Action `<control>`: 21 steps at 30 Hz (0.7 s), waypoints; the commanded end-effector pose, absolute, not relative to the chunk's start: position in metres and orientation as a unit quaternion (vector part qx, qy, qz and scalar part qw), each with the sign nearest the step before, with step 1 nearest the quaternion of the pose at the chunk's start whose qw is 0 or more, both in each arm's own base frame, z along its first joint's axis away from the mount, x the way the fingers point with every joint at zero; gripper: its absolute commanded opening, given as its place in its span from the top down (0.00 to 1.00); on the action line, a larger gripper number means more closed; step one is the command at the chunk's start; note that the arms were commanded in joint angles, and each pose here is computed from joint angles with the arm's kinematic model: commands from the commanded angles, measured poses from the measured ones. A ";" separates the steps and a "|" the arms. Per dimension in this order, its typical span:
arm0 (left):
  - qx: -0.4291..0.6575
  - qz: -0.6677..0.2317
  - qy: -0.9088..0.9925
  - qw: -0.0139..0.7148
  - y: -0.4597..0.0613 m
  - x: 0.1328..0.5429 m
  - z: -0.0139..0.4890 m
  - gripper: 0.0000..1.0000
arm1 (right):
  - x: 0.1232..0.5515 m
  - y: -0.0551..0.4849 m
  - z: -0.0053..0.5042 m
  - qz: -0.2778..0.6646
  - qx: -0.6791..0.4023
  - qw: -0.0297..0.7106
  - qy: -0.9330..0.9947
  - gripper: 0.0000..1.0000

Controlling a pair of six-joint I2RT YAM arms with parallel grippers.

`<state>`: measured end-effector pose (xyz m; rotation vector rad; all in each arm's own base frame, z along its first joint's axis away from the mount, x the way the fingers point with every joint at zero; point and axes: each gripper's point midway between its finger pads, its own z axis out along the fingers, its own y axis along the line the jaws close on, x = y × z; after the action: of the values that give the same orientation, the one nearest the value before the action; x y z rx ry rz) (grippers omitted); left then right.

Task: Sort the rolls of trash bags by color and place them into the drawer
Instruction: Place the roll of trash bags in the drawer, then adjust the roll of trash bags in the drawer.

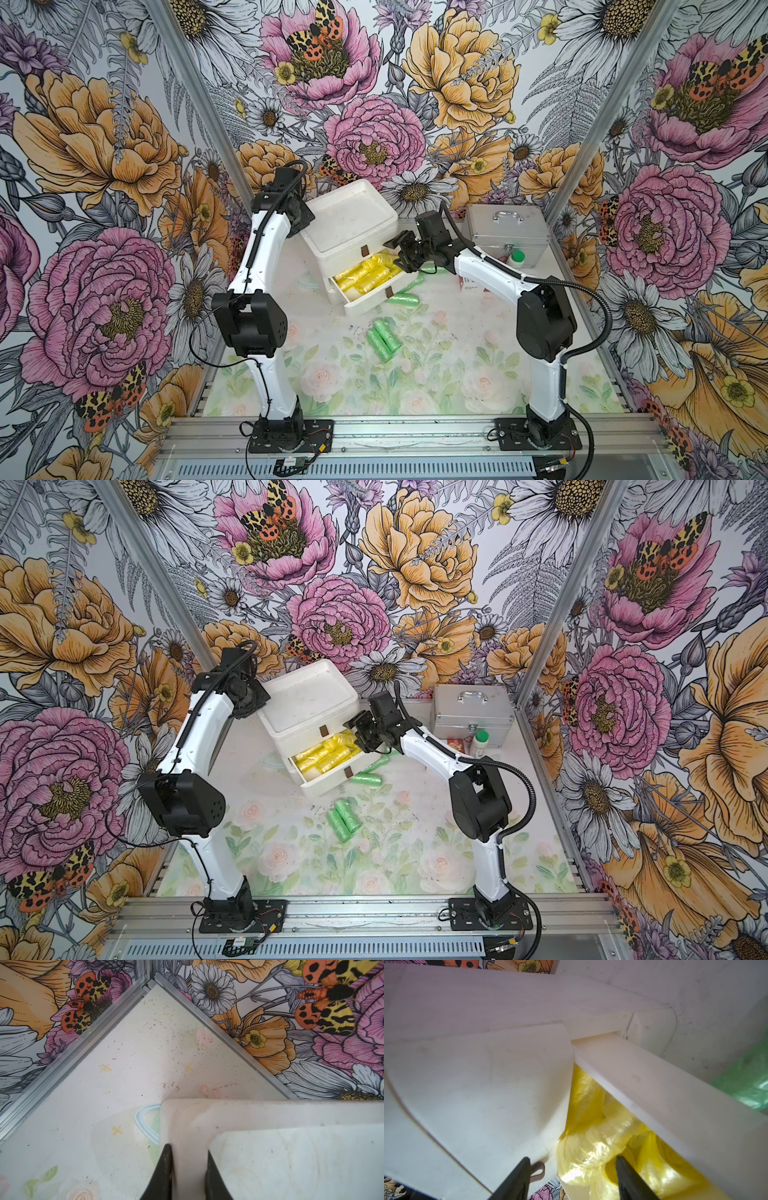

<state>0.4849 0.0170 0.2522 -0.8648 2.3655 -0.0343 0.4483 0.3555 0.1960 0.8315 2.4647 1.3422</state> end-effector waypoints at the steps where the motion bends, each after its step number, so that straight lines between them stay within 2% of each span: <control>1: -0.346 -0.150 0.917 0.132 -0.063 0.476 0.168 1.00 | 0.452 0.354 0.253 0.494 0.259 0.147 0.817 0.44; 6: -0.346 -0.150 0.916 0.134 -0.063 0.476 0.170 1.00 | 0.453 0.359 0.250 0.492 0.259 0.148 0.818 0.70; 9: -0.344 -0.152 0.917 0.134 -0.066 0.476 0.171 1.00 | 0.455 0.364 0.241 0.488 0.263 0.140 0.820 0.80; 14: -0.343 -0.152 0.917 0.133 -0.067 0.476 0.170 1.00 | 0.456 0.378 0.225 0.489 0.262 0.120 0.823 0.85; 21: -0.343 -0.151 0.918 0.131 -0.067 0.476 0.168 1.00 | 0.443 0.400 0.194 0.480 0.254 0.083 0.836 0.86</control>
<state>0.4849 0.0166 0.2522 -0.8646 2.3694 -0.0329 0.4490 0.3858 0.2040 0.7734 2.4585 1.4075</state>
